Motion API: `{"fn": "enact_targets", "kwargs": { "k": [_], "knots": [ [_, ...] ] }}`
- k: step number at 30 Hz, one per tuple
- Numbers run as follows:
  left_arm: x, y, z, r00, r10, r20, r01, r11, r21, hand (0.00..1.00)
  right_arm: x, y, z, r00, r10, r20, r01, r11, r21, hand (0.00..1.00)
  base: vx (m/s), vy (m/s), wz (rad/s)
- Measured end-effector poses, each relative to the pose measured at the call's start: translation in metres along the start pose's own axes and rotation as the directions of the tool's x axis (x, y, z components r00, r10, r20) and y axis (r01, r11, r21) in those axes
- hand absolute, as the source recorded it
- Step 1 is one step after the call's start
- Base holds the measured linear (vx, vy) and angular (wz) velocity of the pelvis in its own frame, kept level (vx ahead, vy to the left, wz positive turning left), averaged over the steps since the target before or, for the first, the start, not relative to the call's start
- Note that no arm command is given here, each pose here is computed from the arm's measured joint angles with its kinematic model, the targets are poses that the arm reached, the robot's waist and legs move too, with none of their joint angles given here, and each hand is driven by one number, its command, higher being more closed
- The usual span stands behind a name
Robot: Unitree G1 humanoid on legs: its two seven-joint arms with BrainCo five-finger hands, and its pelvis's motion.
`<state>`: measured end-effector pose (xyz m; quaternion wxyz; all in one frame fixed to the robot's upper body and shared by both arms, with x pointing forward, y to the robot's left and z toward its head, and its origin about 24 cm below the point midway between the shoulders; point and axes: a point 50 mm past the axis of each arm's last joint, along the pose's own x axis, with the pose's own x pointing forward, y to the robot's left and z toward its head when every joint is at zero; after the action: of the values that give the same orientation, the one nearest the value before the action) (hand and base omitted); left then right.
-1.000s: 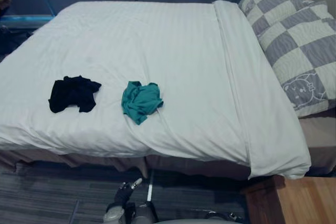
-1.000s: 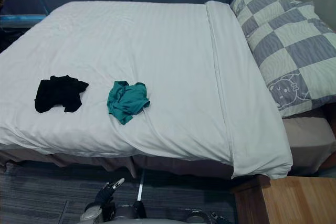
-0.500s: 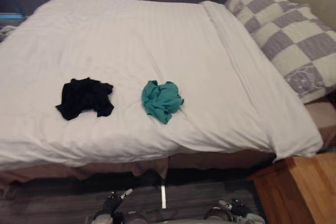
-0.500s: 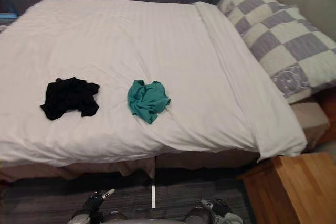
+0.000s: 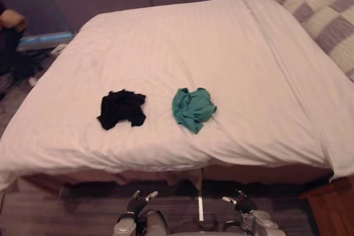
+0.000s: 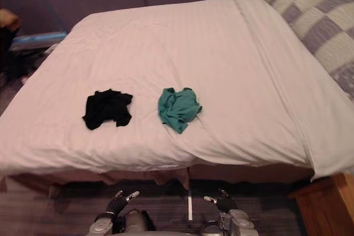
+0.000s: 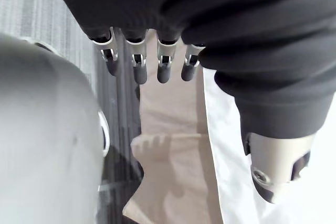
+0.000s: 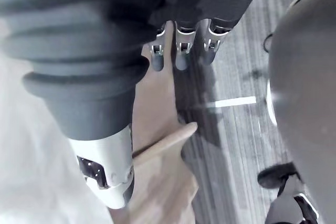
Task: Tidy the bed and pick cloth on bed and put in laundry
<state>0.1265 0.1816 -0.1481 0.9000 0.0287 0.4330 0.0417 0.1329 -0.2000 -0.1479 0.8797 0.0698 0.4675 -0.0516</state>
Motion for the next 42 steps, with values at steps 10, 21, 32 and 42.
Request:
{"fn": "enact_targets", "kwargs": {
  "k": [10,21,32,42],
  "knots": [
    [0.001,0.016,-0.002,0.999,-0.027,-0.038,0.032,0.987,0.157,0.00,0.002,0.008,-0.009,0.997,0.044,-0.062,-0.048,0.996,-0.076,0.00,0.02,0.445,-0.40],
    [0.000,-0.024,-0.006,0.990,-0.126,-0.061,0.135,0.974,0.183,0.00,0.006,0.044,0.013,0.968,0.250,0.000,-0.233,0.907,-0.352,0.00,-0.06,0.056,-0.06],
    [-0.001,-0.006,-0.016,0.993,0.017,-0.120,-0.011,0.998,0.054,0.00,0.007,0.034,-0.004,0.993,0.092,-0.071,-0.103,0.982,-0.160,0.00,0.06,0.035,0.10],
    [-0.047,0.128,-0.060,0.766,0.557,-0.319,-0.633,0.740,-0.228,0.00,-0.031,-0.101,-0.003,0.855,-0.517,-0.034,0.514,0.837,0.190,0.00,-0.05,0.009,0.06]
  ]
}}
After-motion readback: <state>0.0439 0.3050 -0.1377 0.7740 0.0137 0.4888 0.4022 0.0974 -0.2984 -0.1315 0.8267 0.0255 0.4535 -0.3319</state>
